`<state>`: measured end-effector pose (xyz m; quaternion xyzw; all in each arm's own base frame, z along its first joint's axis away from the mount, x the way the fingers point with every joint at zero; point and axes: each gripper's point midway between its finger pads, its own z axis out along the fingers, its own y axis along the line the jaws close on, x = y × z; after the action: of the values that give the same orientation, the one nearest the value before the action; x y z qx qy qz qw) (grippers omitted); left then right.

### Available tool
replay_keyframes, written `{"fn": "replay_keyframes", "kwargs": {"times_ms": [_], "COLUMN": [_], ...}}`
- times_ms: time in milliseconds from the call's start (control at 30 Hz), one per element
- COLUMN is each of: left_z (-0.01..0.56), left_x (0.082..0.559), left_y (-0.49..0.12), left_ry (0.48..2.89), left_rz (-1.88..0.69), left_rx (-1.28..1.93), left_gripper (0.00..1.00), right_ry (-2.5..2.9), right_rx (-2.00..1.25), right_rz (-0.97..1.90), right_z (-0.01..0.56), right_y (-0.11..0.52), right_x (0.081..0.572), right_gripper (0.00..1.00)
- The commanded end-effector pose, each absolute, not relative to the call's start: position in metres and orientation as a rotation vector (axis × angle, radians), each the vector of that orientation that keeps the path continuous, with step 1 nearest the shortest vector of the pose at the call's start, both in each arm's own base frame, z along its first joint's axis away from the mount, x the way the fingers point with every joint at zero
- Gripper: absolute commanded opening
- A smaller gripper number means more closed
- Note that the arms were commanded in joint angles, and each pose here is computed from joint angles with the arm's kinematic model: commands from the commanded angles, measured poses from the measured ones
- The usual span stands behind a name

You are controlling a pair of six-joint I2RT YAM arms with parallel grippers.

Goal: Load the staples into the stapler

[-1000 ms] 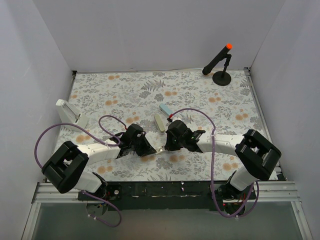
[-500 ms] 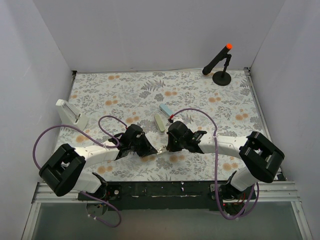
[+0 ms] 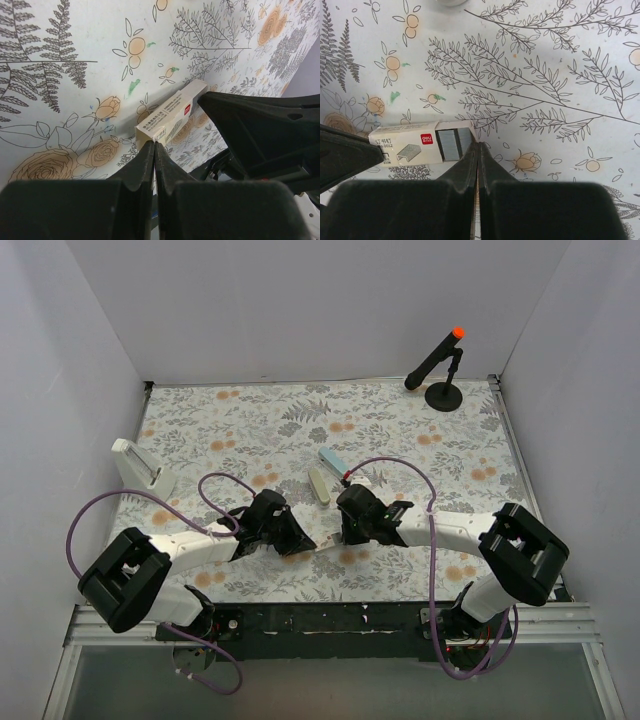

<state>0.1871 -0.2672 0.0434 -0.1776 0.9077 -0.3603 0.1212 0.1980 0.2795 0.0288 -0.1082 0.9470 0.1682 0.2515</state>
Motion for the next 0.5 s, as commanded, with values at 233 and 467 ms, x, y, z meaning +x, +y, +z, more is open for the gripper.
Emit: {"fn": "replay_keyframes", "kwargs": {"times_ms": [233, 467], "left_z": [0.046, 0.049], "left_x": [0.177, 0.174], "left_y": [-0.282, -0.301], "left_ry": [2.677, 2.674], "left_rz": [-1.084, -1.12], "left_rx": [-0.475, -0.418], "left_gripper": [0.0, 0.0], "right_ry": [2.576, 2.588], "right_rx": [-0.295, -0.297], "right_rz": [0.26, 0.167], "right_z": [0.032, 0.031], "right_y": [0.244, 0.224], "right_x": [0.199, 0.196], "right_gripper": [0.01, 0.01]}}
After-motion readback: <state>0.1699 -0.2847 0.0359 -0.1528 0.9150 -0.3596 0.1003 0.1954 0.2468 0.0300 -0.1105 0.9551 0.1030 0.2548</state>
